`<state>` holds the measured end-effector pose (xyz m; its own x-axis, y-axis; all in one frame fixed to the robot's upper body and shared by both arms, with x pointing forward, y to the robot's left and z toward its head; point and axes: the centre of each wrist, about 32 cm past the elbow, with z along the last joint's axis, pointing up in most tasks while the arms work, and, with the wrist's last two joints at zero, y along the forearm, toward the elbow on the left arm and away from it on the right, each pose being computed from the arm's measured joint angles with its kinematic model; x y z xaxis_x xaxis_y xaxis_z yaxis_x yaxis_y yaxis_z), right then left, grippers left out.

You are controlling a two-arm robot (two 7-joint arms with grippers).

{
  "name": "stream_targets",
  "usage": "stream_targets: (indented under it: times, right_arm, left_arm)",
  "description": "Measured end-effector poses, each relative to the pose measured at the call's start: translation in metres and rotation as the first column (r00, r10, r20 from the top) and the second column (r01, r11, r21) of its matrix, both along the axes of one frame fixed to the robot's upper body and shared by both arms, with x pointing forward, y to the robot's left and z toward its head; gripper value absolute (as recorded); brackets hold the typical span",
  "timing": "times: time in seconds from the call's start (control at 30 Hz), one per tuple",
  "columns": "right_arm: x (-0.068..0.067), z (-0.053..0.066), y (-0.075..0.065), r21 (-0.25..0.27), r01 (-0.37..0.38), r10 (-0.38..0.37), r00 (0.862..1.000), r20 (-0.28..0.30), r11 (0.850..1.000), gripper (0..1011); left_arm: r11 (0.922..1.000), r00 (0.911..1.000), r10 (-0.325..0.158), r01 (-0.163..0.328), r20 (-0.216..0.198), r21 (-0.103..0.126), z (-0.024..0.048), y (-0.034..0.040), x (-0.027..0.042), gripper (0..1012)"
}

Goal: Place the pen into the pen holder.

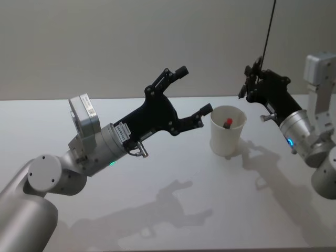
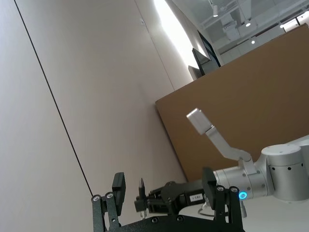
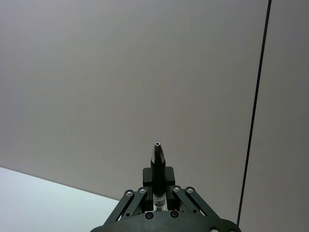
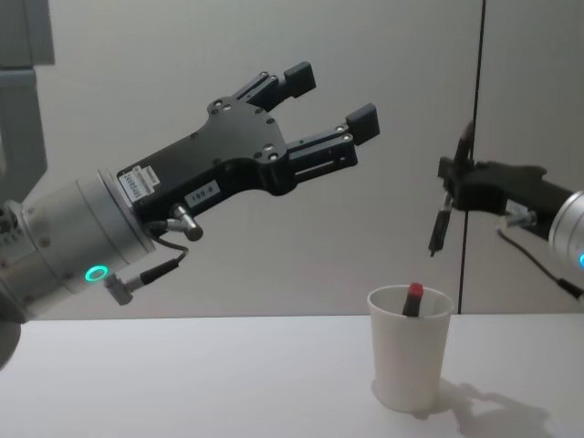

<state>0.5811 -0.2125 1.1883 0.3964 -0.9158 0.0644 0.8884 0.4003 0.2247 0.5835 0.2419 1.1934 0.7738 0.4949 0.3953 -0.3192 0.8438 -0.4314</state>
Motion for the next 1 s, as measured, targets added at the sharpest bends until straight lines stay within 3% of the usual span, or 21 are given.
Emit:
stream_targets:
  times: [0.43, 0.87, 1.0]
  right_arm:
    - [0.009, -0.010, 0.005, -0.018, -0.026, 0.024, 0.997, -0.080, 1.000, 126]
    - [0.013, -0.015, 0.008, -0.020, -0.045, 0.042, 0.992, -0.116, 0.999, 497]
    - [0.014, -0.016, 0.008, -0.018, -0.047, 0.045, 0.992, -0.121, 0.999, 667]
  left_arm:
    - [1.0000, 1.0000, 0.000, 0.000, 0.000, 0.000, 0.0000, 0.0000, 0.0000, 1004]
    - [1.0000, 1.0000, 0.000, 0.000, 0.000, 0.000, 0.0000, 0.0000, 0.0000, 1004]
    - [1.0000, 1.0000, 0.000, 0.000, 0.000, 0.000, 0.0000, 0.0000, 0.0000, 1004]
